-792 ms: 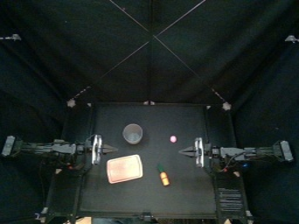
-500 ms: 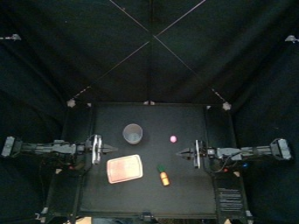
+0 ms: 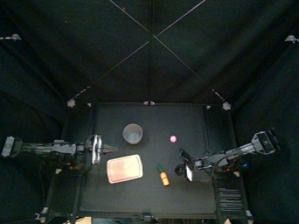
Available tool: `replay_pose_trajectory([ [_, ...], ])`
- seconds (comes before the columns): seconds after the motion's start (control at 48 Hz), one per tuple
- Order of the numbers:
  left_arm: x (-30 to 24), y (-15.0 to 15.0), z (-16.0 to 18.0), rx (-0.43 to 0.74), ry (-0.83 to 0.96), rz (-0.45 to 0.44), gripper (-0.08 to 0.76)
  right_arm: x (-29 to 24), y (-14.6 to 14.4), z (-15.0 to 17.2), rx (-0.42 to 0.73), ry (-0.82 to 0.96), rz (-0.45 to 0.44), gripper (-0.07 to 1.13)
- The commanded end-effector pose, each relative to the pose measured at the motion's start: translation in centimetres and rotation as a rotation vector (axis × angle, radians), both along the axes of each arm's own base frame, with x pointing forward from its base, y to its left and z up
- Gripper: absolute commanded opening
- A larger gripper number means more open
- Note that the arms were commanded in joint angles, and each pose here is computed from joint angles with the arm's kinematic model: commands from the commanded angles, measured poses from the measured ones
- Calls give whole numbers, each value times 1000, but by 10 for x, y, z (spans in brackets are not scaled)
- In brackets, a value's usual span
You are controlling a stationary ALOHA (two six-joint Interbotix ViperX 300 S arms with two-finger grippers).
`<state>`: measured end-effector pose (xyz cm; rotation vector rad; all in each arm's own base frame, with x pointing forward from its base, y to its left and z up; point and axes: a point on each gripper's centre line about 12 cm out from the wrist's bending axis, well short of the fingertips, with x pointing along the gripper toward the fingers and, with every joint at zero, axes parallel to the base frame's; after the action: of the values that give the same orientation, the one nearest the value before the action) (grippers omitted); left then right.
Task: Pick the carrot then place it in the grey bowl
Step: Pick the carrot
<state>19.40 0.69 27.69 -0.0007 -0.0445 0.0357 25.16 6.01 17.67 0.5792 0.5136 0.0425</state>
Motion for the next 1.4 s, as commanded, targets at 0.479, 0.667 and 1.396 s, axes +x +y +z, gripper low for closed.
replay_pose_trajectory([
  [0.479, 1, 0, 5, 0, -12, 0, -8, 43, 14, -36, -23, 163, -3, 1041],
  [0.667, 1, 0, 5, 0, -11, 0, -8, 58, 20, -48, -33, 237, 6, 1048],
  [1.396, 1, 0, 4, 0, -11, 0, -8, 92, 33, -94, -63, 421, 24, 903],
])
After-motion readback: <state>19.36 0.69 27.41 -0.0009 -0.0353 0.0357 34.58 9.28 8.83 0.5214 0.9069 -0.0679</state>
